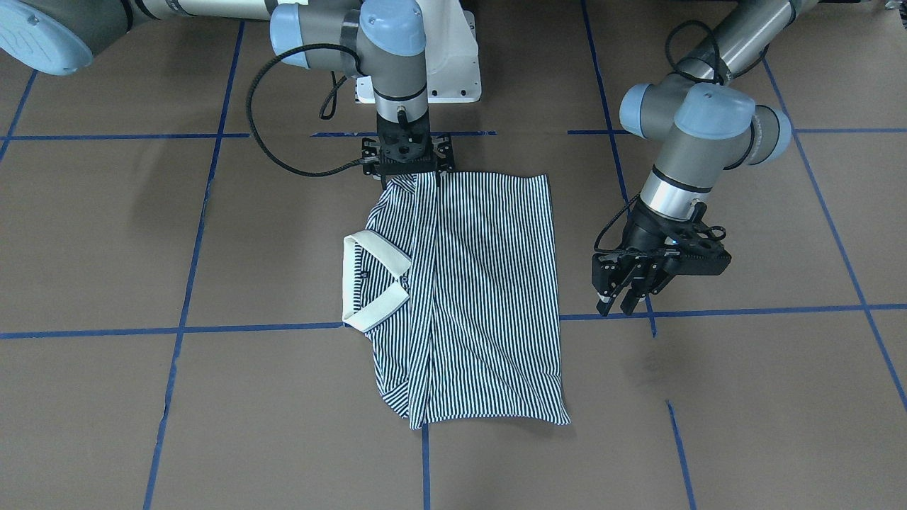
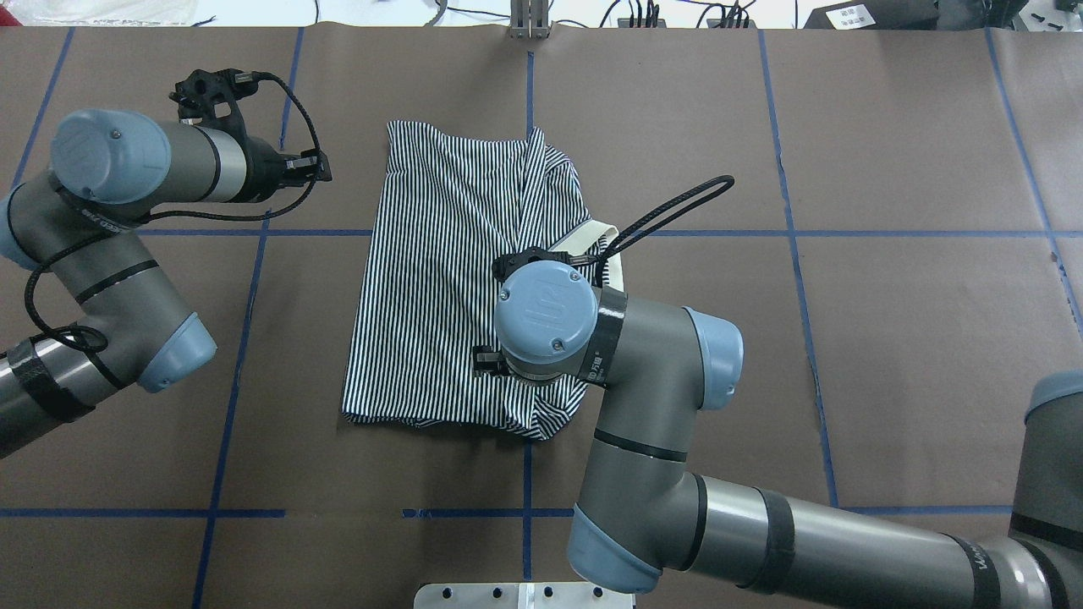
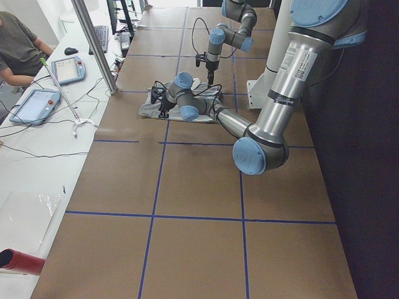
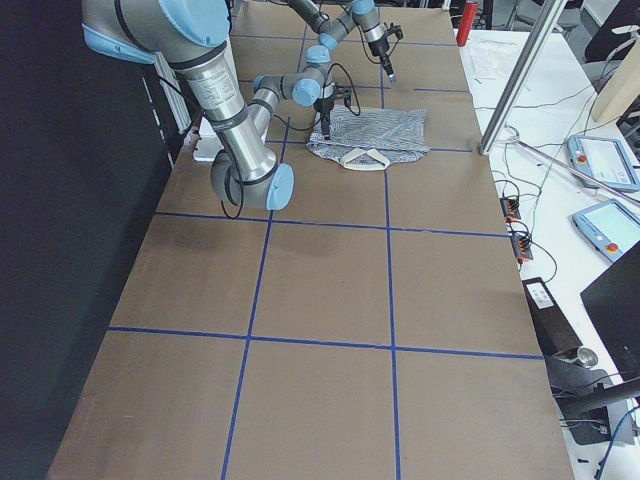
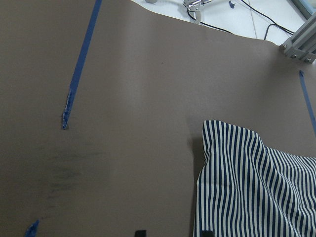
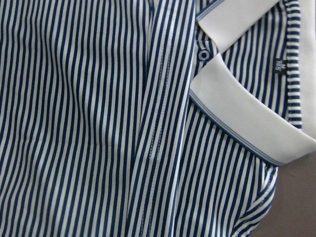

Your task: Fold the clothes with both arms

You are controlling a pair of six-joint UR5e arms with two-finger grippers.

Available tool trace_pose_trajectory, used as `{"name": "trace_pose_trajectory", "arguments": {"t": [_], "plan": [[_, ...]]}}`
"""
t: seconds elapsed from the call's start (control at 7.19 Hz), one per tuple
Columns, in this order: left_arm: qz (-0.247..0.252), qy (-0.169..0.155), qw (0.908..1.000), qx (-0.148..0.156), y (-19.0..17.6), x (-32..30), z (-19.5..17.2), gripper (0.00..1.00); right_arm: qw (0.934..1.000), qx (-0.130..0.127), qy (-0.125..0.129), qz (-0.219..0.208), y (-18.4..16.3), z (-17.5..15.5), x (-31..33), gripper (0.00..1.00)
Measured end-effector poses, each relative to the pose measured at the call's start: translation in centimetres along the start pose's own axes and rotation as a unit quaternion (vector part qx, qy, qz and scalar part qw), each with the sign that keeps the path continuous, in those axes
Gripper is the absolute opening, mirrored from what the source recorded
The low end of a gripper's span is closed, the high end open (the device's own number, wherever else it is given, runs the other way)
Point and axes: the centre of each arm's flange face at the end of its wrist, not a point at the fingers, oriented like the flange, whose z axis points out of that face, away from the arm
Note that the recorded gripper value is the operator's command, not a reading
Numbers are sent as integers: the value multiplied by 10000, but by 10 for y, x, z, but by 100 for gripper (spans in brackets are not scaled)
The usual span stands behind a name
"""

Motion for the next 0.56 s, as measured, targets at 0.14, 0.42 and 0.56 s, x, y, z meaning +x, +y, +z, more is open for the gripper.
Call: {"name": "trace_pose_trajectory", "arguments": {"t": [0.14,0.42,0.56], "plan": [[-45,8,10000,-7,1,1,0,50,9996,-158,21,-225,-2,6,-10,100],[-174,36,9998,-61,9,5,2,50,9982,-453,140,-376,-3,18,-24,100],[-199,48,9998,-78,11,7,2,50,9975,-556,221,-378,-1,26,-24,100]]}}
